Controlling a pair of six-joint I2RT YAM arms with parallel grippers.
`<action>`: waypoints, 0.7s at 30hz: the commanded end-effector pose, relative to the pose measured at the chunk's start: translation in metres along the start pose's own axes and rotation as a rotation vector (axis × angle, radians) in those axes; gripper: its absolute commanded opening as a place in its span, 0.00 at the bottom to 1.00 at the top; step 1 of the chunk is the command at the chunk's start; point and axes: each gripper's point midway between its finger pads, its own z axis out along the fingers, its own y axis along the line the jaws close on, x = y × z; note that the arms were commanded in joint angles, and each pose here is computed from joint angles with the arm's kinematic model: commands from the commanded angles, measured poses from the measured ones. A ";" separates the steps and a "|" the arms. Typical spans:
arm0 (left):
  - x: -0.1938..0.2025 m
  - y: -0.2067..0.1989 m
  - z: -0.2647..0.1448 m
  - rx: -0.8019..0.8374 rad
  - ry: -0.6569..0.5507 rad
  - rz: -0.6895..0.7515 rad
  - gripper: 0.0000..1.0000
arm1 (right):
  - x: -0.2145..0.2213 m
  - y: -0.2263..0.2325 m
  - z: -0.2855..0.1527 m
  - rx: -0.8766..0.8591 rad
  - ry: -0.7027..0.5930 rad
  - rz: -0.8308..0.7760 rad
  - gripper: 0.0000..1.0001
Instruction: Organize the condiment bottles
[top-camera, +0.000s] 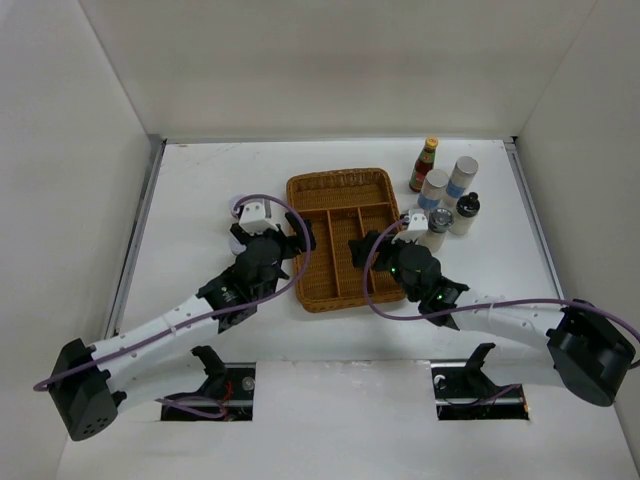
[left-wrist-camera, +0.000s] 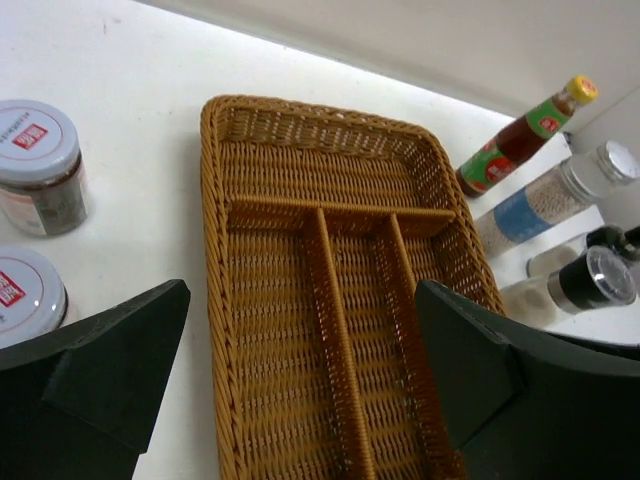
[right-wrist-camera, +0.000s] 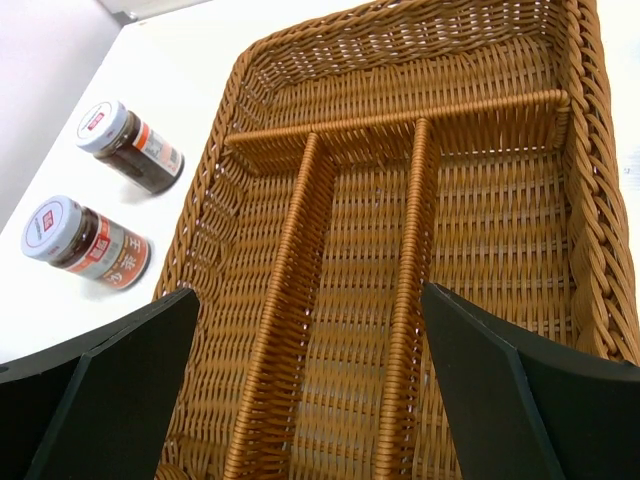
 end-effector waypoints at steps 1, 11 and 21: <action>-0.042 -0.004 0.008 -0.027 -0.087 -0.044 1.00 | -0.013 0.013 -0.002 -0.040 -0.045 0.039 1.00; -0.090 0.049 0.049 -0.224 -0.152 0.002 1.00 | -0.013 0.029 -0.008 -0.144 -0.057 0.048 0.86; -0.075 0.112 0.099 -0.444 -0.009 0.119 0.83 | -0.008 0.031 -0.006 -0.150 -0.027 0.029 0.63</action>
